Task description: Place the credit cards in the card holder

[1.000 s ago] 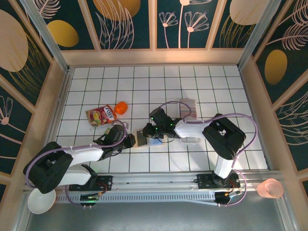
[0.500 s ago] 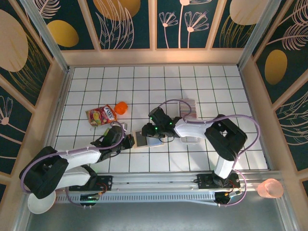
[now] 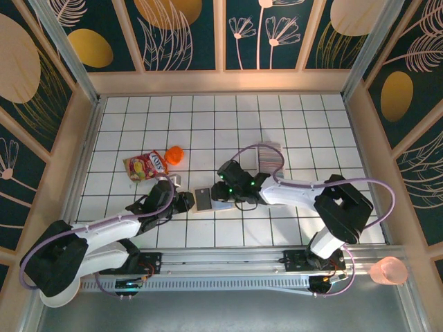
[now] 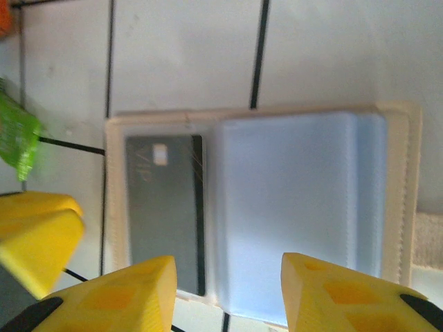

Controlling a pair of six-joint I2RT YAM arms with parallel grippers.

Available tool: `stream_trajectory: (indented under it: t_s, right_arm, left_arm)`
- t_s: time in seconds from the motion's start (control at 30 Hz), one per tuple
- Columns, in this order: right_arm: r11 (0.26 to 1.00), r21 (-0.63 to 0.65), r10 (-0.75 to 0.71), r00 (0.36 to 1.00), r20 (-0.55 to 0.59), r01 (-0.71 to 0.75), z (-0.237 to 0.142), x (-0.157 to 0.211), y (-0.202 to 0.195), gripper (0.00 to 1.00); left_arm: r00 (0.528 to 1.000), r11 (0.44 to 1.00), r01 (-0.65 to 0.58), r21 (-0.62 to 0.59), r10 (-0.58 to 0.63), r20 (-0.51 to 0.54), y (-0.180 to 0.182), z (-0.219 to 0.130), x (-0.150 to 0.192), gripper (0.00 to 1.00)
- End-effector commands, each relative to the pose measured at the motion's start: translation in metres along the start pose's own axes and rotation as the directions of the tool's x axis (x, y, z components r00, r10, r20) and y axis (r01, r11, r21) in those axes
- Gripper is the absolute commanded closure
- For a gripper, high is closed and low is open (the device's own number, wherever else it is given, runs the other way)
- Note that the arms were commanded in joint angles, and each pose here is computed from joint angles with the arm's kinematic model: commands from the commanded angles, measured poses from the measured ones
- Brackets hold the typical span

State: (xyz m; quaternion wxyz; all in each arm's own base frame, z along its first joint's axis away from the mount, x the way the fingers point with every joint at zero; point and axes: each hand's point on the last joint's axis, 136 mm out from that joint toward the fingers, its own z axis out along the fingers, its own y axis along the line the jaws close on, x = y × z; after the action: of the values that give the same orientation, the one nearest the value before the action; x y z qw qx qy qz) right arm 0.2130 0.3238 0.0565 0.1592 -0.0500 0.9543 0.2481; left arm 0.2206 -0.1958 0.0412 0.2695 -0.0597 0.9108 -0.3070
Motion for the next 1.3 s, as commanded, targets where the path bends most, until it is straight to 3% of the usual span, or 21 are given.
stream_trajectory:
  t_s: [0.0, 0.57, 1.27]
  right_arm:
    - [0.998, 0.064, 0.023, 1.0, -0.001, -0.023, 0.0, 0.01, -0.015, 0.57]
    - [0.995, 0.101, 0.024, 0.999, -0.048, -0.019, 0.022, 0.027, -0.024, 0.55]
    - [0.999, -0.031, 0.019, 0.998, -0.059, -0.021, 0.039, 0.024, 0.022, 0.55]
  left_arm:
    - [1.0, 1.0, 0.006, -0.015, -0.006, -0.011, 0.004, 0.0, 0.004, 0.76]
    - [0.999, 1.0, 0.011, -0.013, -0.011, -0.049, 0.007, 0.006, 0.013, 0.79]
    - [0.999, 0.999, 0.027, -0.043, -0.028, -0.021, 0.017, 0.004, 0.013, 0.83]
